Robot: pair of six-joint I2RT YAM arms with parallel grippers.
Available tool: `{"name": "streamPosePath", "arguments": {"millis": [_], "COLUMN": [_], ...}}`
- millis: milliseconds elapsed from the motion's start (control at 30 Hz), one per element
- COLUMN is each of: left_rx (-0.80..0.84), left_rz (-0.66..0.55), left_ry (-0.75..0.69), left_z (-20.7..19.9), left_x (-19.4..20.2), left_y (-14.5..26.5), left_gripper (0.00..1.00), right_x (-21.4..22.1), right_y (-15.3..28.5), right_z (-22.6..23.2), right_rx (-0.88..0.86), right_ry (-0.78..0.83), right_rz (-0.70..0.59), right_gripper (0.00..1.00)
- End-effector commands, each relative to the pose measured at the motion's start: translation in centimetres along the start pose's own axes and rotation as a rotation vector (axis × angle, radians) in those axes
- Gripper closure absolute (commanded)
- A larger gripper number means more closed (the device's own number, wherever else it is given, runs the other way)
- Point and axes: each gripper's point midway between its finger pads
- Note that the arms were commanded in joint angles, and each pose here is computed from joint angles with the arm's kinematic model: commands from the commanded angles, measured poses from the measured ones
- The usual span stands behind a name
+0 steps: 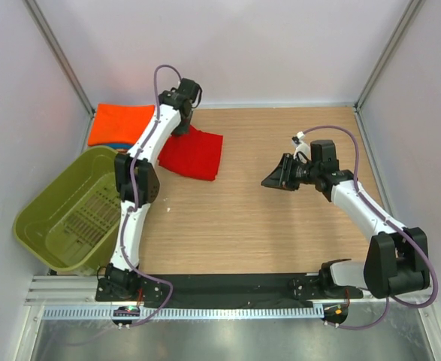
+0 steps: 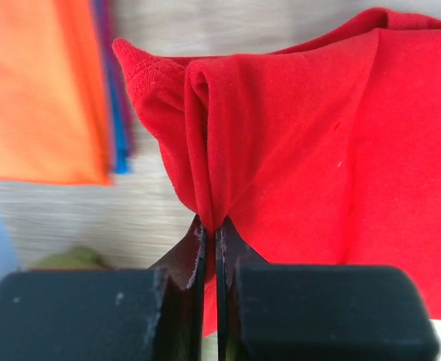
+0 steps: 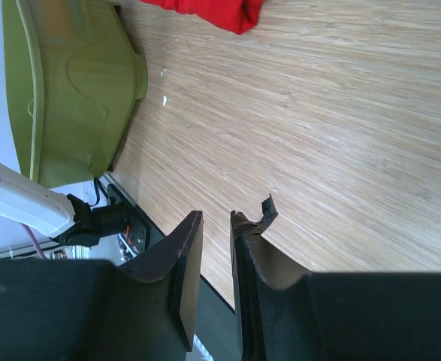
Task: Fold and stack the t-shirts
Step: Neatly place the folded tshirt to the corner
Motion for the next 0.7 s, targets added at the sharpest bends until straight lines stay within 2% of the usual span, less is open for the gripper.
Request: {"name": "streamPosePath", "arguments": {"millis": [0, 167, 267, 467, 600, 667], "left_rx": [-0.085, 0.043, 0.069, 0.074, 0.145, 0.159], "left_rz": [-0.226, -0.379, -0.411, -0.412, -0.462, -0.528], "left_ry": [-0.007, 0.023, 0.024, -0.014, 0.118, 0.17], "left_z": [6.2, 6.8, 8.0, 12.2, 17.8, 20.5], "left_x": [-6.5, -10.1, -10.5, -11.0, -12.5, -14.1], "left_y": [5.3, 11.7, 13.0, 11.5, 10.3, 9.9], "left_gripper": [1.0, 1.0, 1.0, 1.0, 1.0, 1.0], "right_x": [-2.2, -2.4, -2.4, -2.0, -1.6, -1.4], "right_y": [0.2, 0.3, 0.3, 0.5, -0.2, -0.4], "right_z": [0.8, 0.4, 0.5, 0.2, -0.9, -1.3], "right_rx": [-0.012, 0.008, 0.009, 0.029, 0.057, 0.065], "right_ry": [0.053, 0.065, 0.057, 0.062, 0.04, 0.029], "right_rz": [-0.048, -0.044, -0.033, -0.027, 0.023, 0.029], "right_gripper": [0.71, 0.71, 0.71, 0.71, 0.71, 0.71]}}
Point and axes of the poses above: each gripper's point midway between its finger pads, its own y axis back along the fingers, its own z axis along the line the jaws close on, x = y × z, and after that the axes turned 10 degrees about y, right-handed
